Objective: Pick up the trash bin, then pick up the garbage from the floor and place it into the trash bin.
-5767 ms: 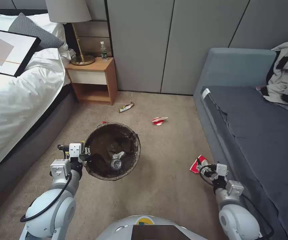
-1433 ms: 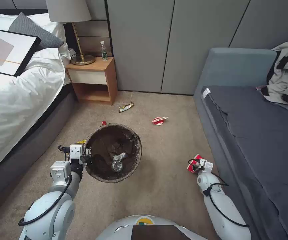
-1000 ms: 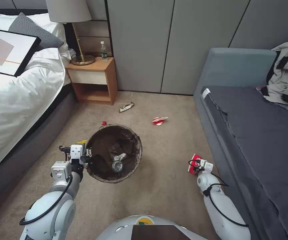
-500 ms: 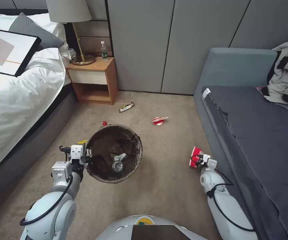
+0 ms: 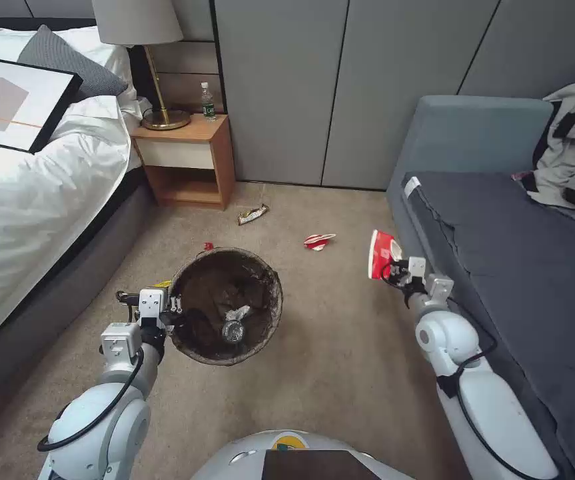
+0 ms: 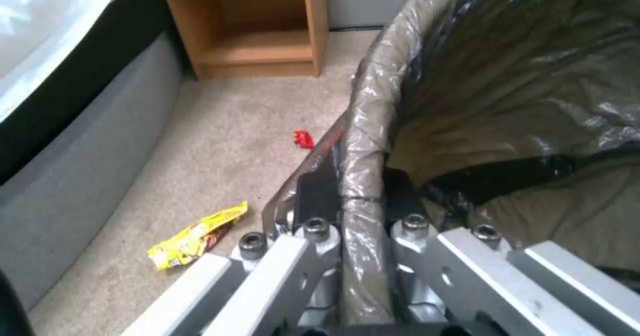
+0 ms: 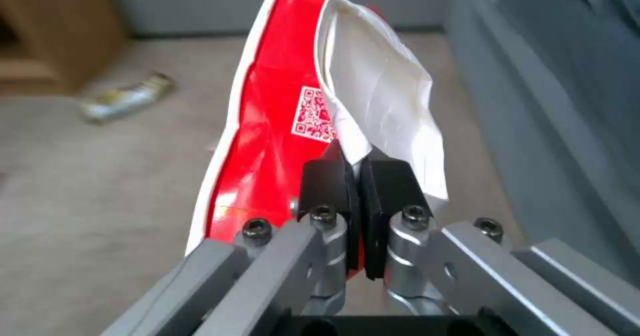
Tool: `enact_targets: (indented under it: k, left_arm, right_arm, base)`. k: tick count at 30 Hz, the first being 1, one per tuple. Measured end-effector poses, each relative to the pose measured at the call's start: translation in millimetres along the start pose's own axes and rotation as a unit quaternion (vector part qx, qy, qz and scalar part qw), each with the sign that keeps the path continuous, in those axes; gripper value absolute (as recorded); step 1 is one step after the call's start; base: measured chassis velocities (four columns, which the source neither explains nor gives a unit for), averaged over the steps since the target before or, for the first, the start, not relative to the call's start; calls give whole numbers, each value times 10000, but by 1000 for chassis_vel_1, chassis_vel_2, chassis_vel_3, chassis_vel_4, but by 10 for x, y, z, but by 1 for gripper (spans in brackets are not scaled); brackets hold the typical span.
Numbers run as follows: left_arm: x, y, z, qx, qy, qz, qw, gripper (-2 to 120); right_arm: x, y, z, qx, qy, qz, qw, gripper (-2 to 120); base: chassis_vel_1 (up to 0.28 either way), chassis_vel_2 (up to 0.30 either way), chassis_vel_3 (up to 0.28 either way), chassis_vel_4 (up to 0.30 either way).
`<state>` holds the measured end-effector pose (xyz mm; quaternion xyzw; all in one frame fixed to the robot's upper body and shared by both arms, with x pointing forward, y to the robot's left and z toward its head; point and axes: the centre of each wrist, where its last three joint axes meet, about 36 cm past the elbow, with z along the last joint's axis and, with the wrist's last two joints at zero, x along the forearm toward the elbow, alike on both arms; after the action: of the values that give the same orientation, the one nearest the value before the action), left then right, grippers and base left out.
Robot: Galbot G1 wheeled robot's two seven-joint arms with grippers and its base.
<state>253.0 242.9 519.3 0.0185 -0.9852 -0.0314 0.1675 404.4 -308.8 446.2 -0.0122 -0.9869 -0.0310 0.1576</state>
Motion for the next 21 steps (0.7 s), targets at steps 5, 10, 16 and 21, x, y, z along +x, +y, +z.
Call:
enact_targets:
  k: [5, 10, 16, 21]
  left_arm:
    - [-31, 2, 16, 7, 19, -6, 10000, 2]
    - [-52, 2, 20, 16, 32, -5, 10000, 2]
    - [-82, 7, 42, 10, 83, -15, 10000, 2]
    - [-103, 13, 49, -15, 106, -18, 9999, 2]
  right_arm:
    - [271, 245, -481, 231, -446, -749, 9959, 0]
    - [500, 528, -802, 418, -722, -1561, 9842, 0]
    - [686, 841, -981, 549, -784, -2534, 9626, 0]
    - [746, 1021, -1072, 742, -757, -3141, 9435, 0]
  base:
    - [0, 0, 0, 0]
    - [0, 0, 0, 0]
    - [0, 0, 0, 0]
    - [0, 0, 0, 0]
